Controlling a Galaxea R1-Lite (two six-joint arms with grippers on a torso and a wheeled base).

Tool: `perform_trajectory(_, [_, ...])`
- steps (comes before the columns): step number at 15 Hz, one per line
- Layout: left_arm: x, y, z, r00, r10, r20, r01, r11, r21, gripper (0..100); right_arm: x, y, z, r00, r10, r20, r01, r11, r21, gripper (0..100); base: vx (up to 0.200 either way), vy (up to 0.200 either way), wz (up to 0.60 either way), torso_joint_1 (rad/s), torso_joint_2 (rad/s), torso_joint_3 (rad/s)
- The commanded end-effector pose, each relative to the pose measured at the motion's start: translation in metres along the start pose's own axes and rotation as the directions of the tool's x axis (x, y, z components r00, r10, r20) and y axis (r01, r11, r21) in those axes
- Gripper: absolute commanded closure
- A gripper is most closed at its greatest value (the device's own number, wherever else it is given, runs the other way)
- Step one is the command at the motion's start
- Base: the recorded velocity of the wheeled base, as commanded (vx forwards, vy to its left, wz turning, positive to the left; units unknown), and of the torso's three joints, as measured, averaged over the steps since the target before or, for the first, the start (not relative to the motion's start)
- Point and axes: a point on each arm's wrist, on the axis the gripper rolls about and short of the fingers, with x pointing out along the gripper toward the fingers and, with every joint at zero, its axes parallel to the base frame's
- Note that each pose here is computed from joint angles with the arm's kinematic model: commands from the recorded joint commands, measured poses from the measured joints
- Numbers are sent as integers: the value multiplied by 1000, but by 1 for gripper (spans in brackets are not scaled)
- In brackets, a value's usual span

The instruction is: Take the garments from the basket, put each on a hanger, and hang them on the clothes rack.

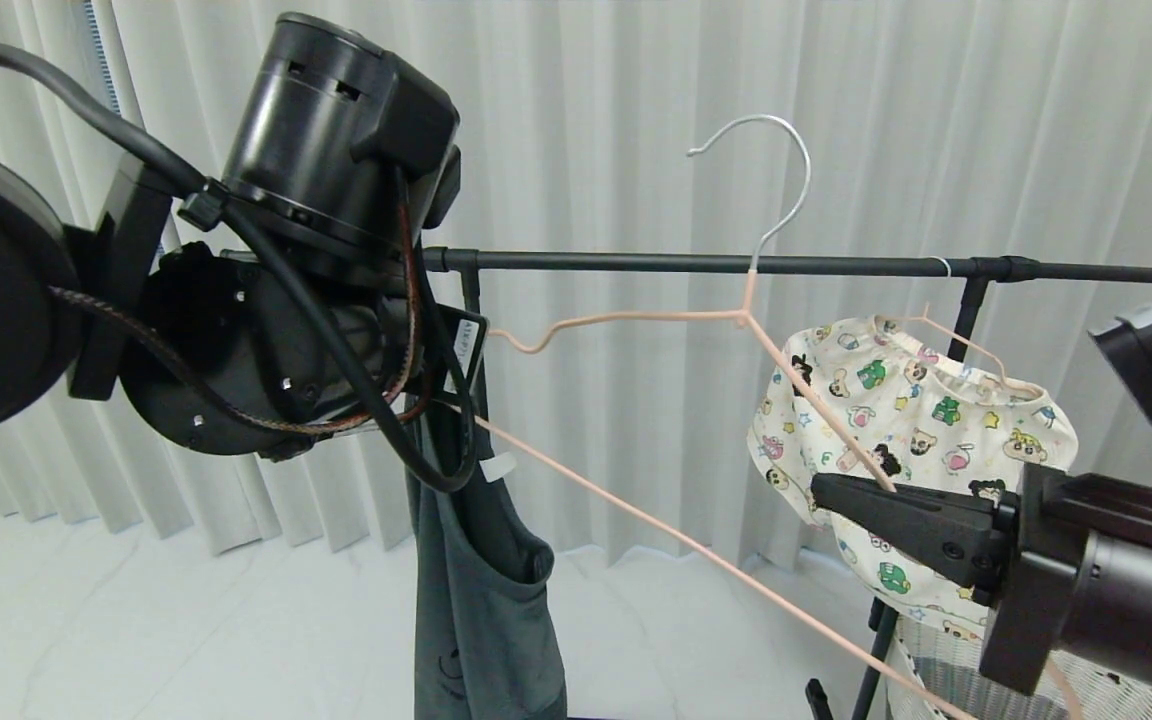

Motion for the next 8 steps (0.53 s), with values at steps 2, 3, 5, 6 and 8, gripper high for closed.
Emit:
perform_trajectory(2, [-5, -2, 2, 1000, -15, 15, 15, 1000, -4, 100, 18, -1, -6, 1000, -7, -28, 7, 1000, -7, 100, 0, 0, 0, 0, 0, 0])
perform_trajectory(3, [-6, -1, 3, 1000, -16, 19, 16, 1000, -6, 100, 23, -1, -8, 999, -7, -39, 7, 1000, -7, 100, 0, 0, 0, 0, 0, 0])
perform_trajectory(5, [-11, -2, 5, 999, -27, 31, 27, 1000, -11, 100, 34, 2, -11, 999, 5, -45, -5, 1000, -8, 100, 0, 0, 0, 0, 0, 0])
perform_trajectory(6, [-14, -3, 5, 999, -36, 38, 37, 999, -15, 100, 40, 4, -12, 999, 13, -50, -13, 1000, -9, 100, 0, 0, 0, 0, 0, 0])
perform_trajectory(8, [-23, -9, 7, 996, -67, 58, 70, 997, -40, 100, 52, 6, -16, 999, 17, -52, -17, 1000, -10, 100, 0, 0, 0, 0, 0, 0])
